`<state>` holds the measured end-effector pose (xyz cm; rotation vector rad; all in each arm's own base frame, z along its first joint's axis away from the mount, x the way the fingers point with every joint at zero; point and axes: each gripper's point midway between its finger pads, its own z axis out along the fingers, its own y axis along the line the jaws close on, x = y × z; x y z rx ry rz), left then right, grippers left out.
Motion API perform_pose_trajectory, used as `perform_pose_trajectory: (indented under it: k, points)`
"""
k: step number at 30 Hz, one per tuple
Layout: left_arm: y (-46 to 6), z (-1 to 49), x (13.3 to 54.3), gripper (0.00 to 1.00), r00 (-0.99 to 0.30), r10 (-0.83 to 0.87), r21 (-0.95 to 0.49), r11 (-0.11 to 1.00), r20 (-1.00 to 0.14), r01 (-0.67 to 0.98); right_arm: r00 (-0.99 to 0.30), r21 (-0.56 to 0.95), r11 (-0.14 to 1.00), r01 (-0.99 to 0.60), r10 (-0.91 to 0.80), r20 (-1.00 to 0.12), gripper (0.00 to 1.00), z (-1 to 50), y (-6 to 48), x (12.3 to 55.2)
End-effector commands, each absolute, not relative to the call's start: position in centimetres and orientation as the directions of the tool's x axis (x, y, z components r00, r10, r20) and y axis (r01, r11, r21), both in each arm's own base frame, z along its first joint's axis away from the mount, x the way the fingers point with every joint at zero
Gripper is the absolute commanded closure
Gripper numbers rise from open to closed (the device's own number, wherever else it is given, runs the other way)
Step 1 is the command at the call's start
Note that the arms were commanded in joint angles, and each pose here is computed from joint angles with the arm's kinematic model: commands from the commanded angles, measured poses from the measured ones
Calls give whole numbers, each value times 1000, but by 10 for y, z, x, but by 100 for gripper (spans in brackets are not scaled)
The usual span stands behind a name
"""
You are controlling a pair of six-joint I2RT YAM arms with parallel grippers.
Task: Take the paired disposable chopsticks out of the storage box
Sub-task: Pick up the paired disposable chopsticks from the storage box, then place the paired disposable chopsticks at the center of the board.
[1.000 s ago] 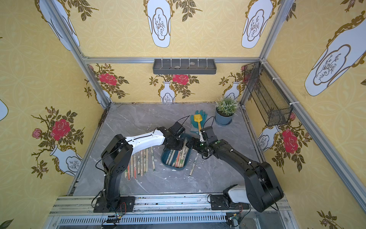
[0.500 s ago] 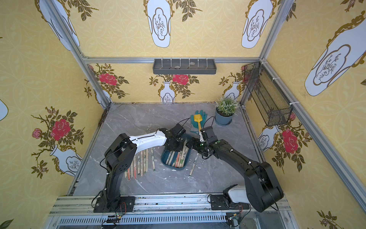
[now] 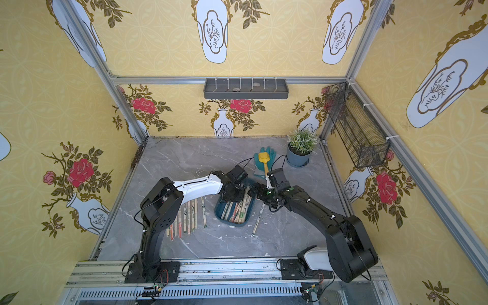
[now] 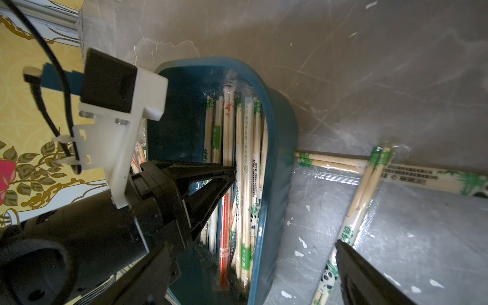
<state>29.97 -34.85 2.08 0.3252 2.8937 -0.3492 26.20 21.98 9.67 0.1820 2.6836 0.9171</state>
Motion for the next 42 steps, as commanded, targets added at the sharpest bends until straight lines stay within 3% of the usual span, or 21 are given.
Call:
perform_pose_trajectory:
  k: [1,10,18,30,42]
  points:
    - [-348,26,297,93,-953,198,-217,944,-231,249,-943,617,787,15,217,-254,3,100,220,265]
    - [-340,87,307,96,-920,180,-226,936,-347,268,-943,617,786,15,218,-254,2,100,221,266]
    - [-291,115,308,98,-909,90,-204,961,-407,187,-942,618,786,14,217,-255,3,101,222,267]
    - [-199,65,294,97,-931,-139,-140,985,-337,-97,-944,618,786,13,213,-252,2,100,223,268]
    - [-167,28,282,94,-940,-192,-76,981,-282,-178,-945,620,785,12,211,-250,3,101,226,270]
